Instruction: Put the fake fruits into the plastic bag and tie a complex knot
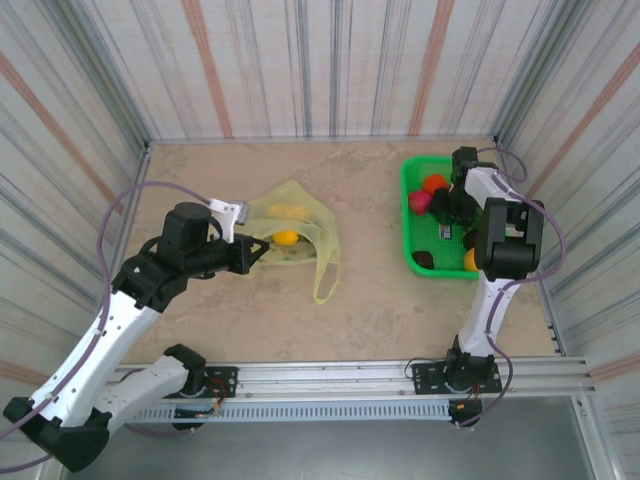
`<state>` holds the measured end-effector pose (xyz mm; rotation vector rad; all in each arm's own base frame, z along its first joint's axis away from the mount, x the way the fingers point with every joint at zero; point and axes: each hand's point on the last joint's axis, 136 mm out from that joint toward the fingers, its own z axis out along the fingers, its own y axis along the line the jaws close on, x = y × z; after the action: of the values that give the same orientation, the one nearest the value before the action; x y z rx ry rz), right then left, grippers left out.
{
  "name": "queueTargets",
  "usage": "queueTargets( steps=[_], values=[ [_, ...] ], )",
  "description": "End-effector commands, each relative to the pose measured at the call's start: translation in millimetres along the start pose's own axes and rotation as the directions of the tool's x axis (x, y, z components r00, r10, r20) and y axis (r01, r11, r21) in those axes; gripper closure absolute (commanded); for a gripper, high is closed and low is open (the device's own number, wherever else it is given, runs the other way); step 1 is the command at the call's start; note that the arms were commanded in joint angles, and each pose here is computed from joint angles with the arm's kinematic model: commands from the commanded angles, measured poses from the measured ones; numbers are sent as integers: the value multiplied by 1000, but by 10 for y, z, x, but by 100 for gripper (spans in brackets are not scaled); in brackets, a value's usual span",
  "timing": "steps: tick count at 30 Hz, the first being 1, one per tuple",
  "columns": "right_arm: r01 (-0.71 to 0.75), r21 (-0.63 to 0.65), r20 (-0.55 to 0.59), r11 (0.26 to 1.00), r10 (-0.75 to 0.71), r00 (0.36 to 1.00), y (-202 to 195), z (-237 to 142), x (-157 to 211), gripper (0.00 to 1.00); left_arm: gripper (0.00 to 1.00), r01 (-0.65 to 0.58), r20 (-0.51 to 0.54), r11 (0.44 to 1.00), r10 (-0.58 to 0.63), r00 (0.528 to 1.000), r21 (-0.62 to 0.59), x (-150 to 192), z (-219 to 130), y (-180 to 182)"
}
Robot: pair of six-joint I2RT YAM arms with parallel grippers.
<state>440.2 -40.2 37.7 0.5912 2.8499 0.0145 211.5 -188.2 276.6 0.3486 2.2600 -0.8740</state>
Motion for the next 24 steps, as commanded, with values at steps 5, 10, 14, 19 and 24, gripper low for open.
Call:
queueTargets(
  steps=[5, 10, 14, 19, 24],
  values=[
    [32, -6, 18, 999, -32, 999, -5, -56, -127, 24, 100, -27, 11, 999, 26, 1000, 22, -69, -68, -77],
    [42, 15, 23, 999, -43, 999, -30, 1, -168, 21, 100, -30, 3, 998, 29, 1000, 47, -59, -74, -124],
    [32, 12, 30, 999, -33, 999, -29, -3, -178, 33, 100, -33, 12, 998, 32, 999, 52, -58, -123, -146],
    [27, -10, 95, 1000, -26, 995, 42, -261, -243, 42, 100, -33, 18, 998, 32, 999, 58, -62, -140, -161],
    [10, 9, 175, 1000, -11, 984, -6, -648, -277, 42, 100, -34, 24, 997, 33, 999, 65, -70, -148, -175]
  ],
)
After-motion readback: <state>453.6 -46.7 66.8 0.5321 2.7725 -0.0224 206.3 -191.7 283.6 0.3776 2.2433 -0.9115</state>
